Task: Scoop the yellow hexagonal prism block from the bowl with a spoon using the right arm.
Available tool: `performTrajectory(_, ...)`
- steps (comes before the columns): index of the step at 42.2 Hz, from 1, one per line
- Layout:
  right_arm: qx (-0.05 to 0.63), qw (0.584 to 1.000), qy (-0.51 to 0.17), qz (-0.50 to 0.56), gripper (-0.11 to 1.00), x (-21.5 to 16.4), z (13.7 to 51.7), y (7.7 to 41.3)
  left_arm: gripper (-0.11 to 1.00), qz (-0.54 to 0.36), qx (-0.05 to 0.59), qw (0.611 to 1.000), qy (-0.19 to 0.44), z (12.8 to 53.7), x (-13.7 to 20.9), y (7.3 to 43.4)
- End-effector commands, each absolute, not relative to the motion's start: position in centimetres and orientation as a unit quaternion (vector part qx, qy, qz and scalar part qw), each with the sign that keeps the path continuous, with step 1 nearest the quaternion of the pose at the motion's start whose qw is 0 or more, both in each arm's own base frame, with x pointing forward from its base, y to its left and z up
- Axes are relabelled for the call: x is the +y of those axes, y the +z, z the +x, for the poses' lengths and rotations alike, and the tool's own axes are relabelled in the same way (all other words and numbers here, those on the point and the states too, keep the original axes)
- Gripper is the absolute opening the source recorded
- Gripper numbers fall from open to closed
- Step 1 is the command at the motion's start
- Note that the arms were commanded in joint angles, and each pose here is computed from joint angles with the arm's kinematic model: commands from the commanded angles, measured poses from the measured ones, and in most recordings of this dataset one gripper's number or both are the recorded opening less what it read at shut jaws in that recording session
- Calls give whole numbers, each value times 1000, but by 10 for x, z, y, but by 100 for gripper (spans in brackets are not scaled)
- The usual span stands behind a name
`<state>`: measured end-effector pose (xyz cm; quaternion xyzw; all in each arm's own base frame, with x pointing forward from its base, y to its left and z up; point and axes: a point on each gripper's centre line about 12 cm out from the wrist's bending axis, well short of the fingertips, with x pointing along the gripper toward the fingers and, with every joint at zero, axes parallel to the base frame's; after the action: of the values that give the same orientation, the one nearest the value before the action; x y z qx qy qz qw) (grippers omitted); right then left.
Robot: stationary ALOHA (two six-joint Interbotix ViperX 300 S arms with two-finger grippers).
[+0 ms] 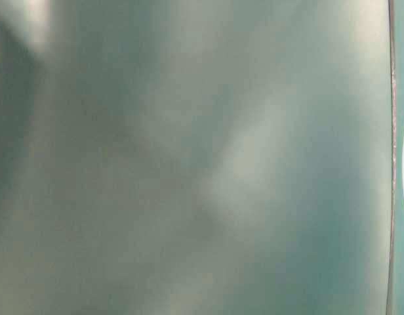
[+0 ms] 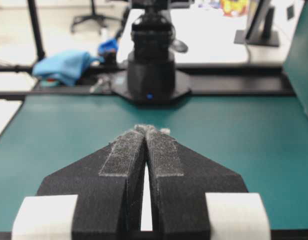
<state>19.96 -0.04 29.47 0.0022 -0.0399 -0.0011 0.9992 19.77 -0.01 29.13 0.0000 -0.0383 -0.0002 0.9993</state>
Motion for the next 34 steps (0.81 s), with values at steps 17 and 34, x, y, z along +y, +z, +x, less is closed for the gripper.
performTrajectory(17,-48,999,-6,7,0,-2,201,300,0,1,-33,999,-1,200,0,294)
performTrajectory(34,-38,999,-8,18,31,-3,204,296,0,4,-33,999,0,200,0,294)
